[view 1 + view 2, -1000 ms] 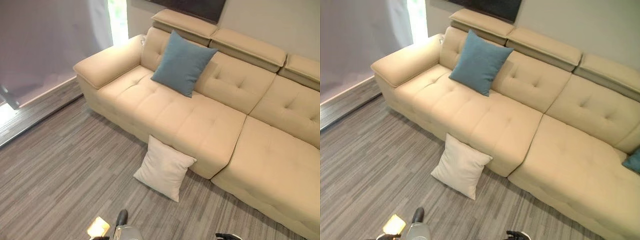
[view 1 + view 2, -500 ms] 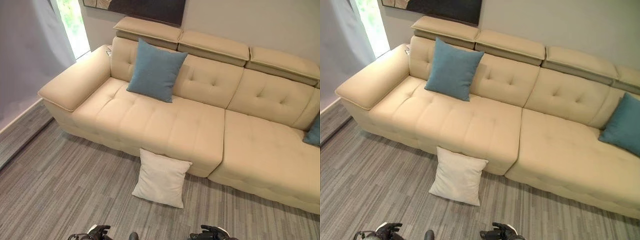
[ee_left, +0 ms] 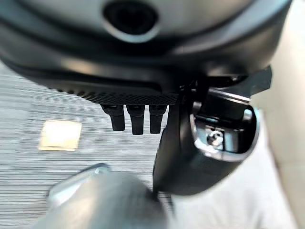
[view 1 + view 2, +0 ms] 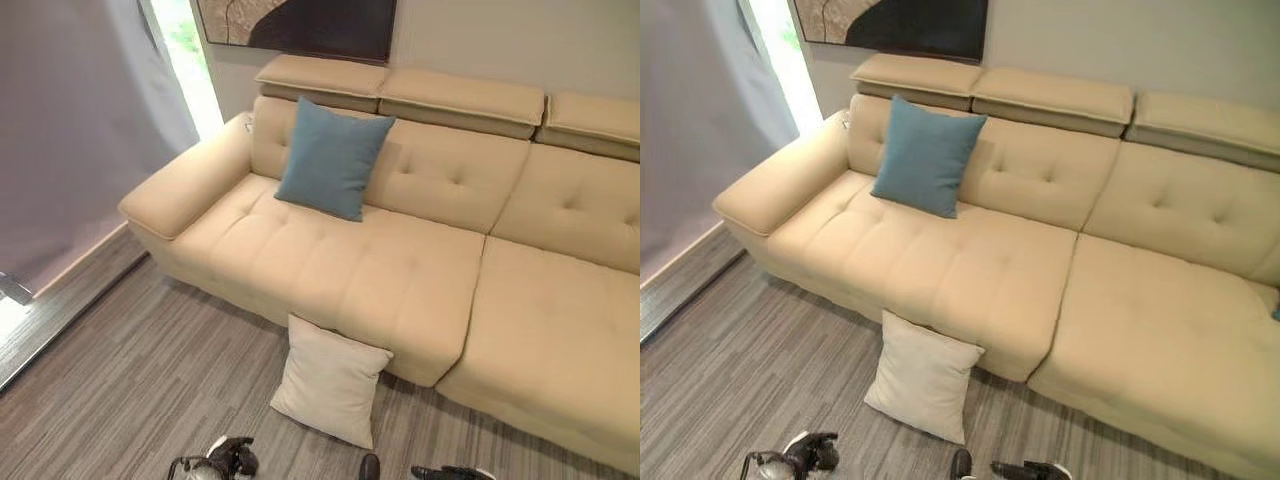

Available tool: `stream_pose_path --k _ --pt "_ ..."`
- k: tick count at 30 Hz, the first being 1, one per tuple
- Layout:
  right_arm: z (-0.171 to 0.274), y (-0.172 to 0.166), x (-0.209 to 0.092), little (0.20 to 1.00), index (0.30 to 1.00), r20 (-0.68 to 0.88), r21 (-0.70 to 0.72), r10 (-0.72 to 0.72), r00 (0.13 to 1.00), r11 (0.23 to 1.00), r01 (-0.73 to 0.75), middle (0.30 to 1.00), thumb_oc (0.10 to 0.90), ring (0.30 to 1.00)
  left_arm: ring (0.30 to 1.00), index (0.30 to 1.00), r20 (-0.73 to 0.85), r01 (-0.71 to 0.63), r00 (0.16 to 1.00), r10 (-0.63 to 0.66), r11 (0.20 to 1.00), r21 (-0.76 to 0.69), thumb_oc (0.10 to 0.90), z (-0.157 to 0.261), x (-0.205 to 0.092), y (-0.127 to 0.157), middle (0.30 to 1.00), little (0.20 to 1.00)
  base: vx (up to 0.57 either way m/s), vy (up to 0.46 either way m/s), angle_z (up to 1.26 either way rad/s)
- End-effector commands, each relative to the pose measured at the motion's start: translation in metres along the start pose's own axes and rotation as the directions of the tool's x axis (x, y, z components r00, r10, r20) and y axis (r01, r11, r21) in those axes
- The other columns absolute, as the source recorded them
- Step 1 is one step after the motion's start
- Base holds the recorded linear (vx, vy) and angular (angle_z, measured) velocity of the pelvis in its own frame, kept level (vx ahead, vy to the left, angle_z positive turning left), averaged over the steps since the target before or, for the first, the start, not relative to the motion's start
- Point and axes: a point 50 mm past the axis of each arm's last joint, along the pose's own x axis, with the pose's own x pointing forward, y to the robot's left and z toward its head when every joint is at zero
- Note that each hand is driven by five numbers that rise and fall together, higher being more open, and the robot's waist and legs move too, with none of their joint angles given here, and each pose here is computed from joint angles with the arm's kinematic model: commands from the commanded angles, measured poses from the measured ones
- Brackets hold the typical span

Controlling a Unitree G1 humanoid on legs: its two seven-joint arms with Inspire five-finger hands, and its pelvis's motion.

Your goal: Pick up all the scattered cushions and arrange them neatly on the sofa.

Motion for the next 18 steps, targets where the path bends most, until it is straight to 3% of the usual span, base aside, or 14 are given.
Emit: stream_pose_path --k 1,7,12,16,18 --pt "0.023 -0.007 0.000 0.900 0.900 0.098 -0.029 -0.038 0.994 0.999 0.041 0.900 0.800 0.900 0.900 0.900 0.009 0.014 1.000 -0.014 1.000 0.021 0.800 0.001 0.000 -0.005 0.900 0.900 0.23 0.114 -0.45" --pt "0.043 -0.028 -0.004 0.900 0.900 0.192 -0.075 -0.145 0.971 0.984 0.162 0.900 0.800 0.900 0.900 0.900 0.052 -0.058 0.997 0.056 0.998 0.039 0.800 0.012 0.001 0.012 0.900 0.900 0.18 0.190 -0.24" --pt "0.072 -0.031 -0.007 0.900 0.900 0.286 0.123 -0.192 0.939 0.979 0.163 0.900 0.800 0.900 0.900 0.900 0.133 -0.158 0.979 0.157 0.987 -0.002 0.800 0.034 0.000 0.038 0.900 0.900 -0.06 0.265 -0.42" --pt "0.138 -0.058 -0.026 0.900 0.900 0.477 0.290 -0.331 0.814 0.934 0.209 0.900 0.800 0.900 0.900 0.900 0.417 -0.293 0.847 0.331 0.943 -0.155 0.800 0.120 -0.015 0.087 0.900 0.900 -0.40 0.210 -0.21" --pt "0.156 -0.064 -0.033 0.900 0.900 0.521 0.302 -0.355 0.776 0.927 0.222 0.900 0.800 0.900 0.900 0.900 0.474 -0.323 0.804 0.358 0.933 -0.157 0.800 0.139 -0.021 0.095 0.900 0.900 -0.15 0.082 -0.04"
